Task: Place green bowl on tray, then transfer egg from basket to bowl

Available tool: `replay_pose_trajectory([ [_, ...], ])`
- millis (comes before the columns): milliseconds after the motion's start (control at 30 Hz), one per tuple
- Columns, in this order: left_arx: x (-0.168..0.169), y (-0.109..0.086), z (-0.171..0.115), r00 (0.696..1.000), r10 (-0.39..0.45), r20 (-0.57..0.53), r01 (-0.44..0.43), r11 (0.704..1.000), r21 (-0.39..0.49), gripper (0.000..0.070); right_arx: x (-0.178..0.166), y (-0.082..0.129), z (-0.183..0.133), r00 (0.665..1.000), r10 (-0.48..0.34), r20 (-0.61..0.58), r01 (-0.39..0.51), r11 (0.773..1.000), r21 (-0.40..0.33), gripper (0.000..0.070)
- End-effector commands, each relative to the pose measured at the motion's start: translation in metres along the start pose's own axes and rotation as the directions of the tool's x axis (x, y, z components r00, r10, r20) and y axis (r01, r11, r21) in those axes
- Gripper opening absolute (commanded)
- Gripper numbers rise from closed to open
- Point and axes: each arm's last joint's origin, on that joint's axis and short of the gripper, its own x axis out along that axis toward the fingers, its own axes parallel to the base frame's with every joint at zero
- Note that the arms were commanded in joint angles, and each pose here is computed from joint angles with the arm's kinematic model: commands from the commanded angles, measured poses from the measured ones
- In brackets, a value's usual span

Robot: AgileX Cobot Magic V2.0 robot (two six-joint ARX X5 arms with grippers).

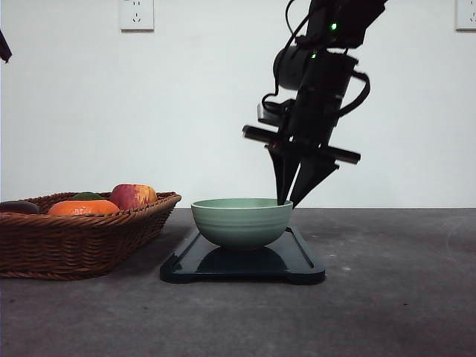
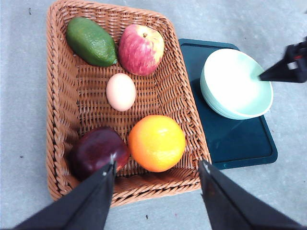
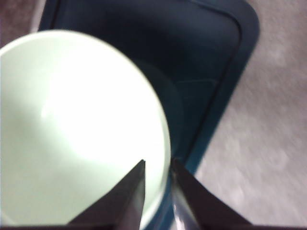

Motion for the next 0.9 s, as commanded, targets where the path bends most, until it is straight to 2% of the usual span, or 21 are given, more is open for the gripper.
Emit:
replay_pose_trajectory([
  [0, -0.004, -0.002, 0.006, 1.000, -0.007, 0.025, 0.006, 1.000, 0.015, 0.0350, -0.025, 0.007, 0.003, 0.998, 0.004, 0.057, -0.002, 1.000, -0.030, 0.0100],
  [133, -0.004, -0.002, 0.007, 1.000, -0.007, 0.029, 0.007, 1.000, 0.016, 0.0350, -0.054, 0.013, -0.006, 0.995, -0.006, 0.099, 0.011, 0.999, -0.046, 0.0100],
  [233, -0.004, -0.002, 0.007, 1.000, -0.007, 0.028, 0.007, 1.000, 0.016, 0.0350, -0.062, 0.013, -0.021, 0.985, 0.005, 0.171, 0.006, 0.998, -0.061, 0.0100],
  [467, -0.004, -0.002, 0.007, 0.999, -0.008, 0.033, 0.007, 1.000, 0.019, 0.0350, -0.058, -0.002, -0.099, 0.938, 0.045, 0.344, -0.012, 0.995, -0.098, 0.0100],
  [767, -0.003, -0.003, 0.008, 0.999, -0.010, 0.044, 0.009, 1.000, 0.021, 0.0350, -0.082, -0.019, -0.193, 0.896, 0.041, 0.442, 0.011, 0.993, -0.114, 0.0101],
  [867, -0.003, -0.003, 0.008, 0.999, -0.013, 0.039, 0.012, 1.000, 0.022, 0.0350, -0.092, -0.023, -0.216, 0.889, 0.018, 0.457, 0.034, 0.994, -0.106, 0.0133],
])
